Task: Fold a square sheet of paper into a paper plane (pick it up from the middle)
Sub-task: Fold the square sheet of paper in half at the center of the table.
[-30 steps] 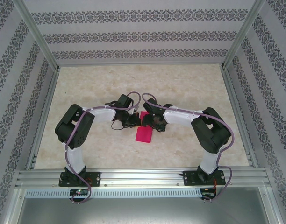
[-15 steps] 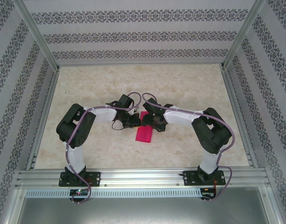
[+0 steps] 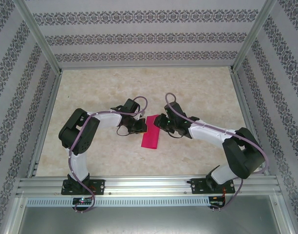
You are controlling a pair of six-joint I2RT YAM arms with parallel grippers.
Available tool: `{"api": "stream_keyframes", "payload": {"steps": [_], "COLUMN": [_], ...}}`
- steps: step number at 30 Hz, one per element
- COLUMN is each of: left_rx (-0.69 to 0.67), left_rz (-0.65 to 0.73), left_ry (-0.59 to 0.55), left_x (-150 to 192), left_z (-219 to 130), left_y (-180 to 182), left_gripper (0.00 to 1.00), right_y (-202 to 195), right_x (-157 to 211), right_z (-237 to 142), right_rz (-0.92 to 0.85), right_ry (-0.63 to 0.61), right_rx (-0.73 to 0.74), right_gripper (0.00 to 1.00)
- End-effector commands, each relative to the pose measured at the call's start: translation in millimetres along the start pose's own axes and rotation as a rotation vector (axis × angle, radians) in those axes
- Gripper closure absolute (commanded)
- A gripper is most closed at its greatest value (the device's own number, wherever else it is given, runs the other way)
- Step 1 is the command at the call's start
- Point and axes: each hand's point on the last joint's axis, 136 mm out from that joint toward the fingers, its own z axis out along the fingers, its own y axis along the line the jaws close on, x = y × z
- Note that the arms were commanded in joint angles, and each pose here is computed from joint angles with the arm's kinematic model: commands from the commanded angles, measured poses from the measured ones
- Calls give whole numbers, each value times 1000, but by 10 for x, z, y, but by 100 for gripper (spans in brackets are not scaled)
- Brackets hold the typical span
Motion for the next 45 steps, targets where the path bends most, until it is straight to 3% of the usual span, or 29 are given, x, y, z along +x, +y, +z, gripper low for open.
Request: {"api": "stream_keyframes", "payload": {"steps": [1,4,13,23,40,45], "left_rx": [-139,-141,-148,-150,-154,-154], "left_rz": [-14,-14,-13,-18,-18,-17], "left_ry": [55,53,60,71,80,82], "left_x": [189,182,186,212,229,233], "left_z": [149,149,163,181,197,204], "left_y": [344,350,368,391,412,418], "left_gripper": [100,100,100,100,100,100], "right_y": [303,179,-220,-38,-671,-713], "right_x": [96,192,411,304,639,718], "right_z": [118,264,429,268,433,422], "right_rz": [-17,0,33,-12,18,13], "right_ry": [57,94,146,122,195,229], "right_rx": [-157,-119,-57,-88,42,23], "right_gripper": [83,88,87,83,85,84]}}
